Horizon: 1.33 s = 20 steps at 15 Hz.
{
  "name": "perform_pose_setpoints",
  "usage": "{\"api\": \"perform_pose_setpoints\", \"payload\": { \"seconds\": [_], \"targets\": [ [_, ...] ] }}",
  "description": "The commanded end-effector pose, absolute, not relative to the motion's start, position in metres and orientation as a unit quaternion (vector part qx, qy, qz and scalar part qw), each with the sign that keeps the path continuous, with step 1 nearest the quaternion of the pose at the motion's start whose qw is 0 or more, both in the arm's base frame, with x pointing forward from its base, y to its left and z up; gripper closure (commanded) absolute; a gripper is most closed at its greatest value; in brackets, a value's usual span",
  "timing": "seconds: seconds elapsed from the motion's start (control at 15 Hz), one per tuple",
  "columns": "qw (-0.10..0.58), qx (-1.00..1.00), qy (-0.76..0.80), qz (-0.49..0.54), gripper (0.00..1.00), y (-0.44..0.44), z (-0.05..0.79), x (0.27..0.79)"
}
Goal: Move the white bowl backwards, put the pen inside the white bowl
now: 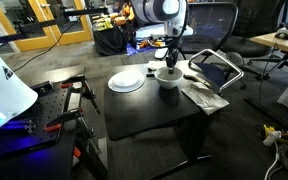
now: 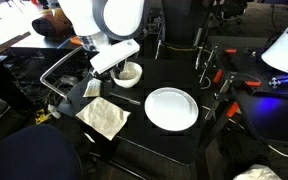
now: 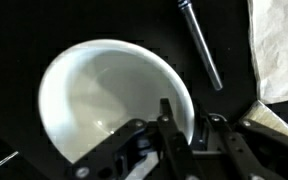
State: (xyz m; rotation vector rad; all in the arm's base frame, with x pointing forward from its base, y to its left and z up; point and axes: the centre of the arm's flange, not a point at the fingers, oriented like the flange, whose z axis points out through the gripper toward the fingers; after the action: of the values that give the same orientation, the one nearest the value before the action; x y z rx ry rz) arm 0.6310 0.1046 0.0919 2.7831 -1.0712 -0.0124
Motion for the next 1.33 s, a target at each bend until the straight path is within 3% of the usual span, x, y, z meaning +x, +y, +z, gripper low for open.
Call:
{"api": "perform_pose_setpoints", "payload": {
  "seconds": [0.0, 0.4, 0.87, 1.27],
  "targets": [
    [0.083, 0.932, -0.353, -0.016, 0.42, 0.106, 0.098, 0.637],
    [0.074, 0.932, -0.356, 0.0, 0.01, 0.105, 0.127, 0.629],
    [0.056, 0.938, -0.341, 0.023, 0.0, 0.114, 0.184, 0.606],
    [0.043, 0.947, -0.316, 0.02, 0.0, 0.124, 0.206, 0.556]
  ]
}}
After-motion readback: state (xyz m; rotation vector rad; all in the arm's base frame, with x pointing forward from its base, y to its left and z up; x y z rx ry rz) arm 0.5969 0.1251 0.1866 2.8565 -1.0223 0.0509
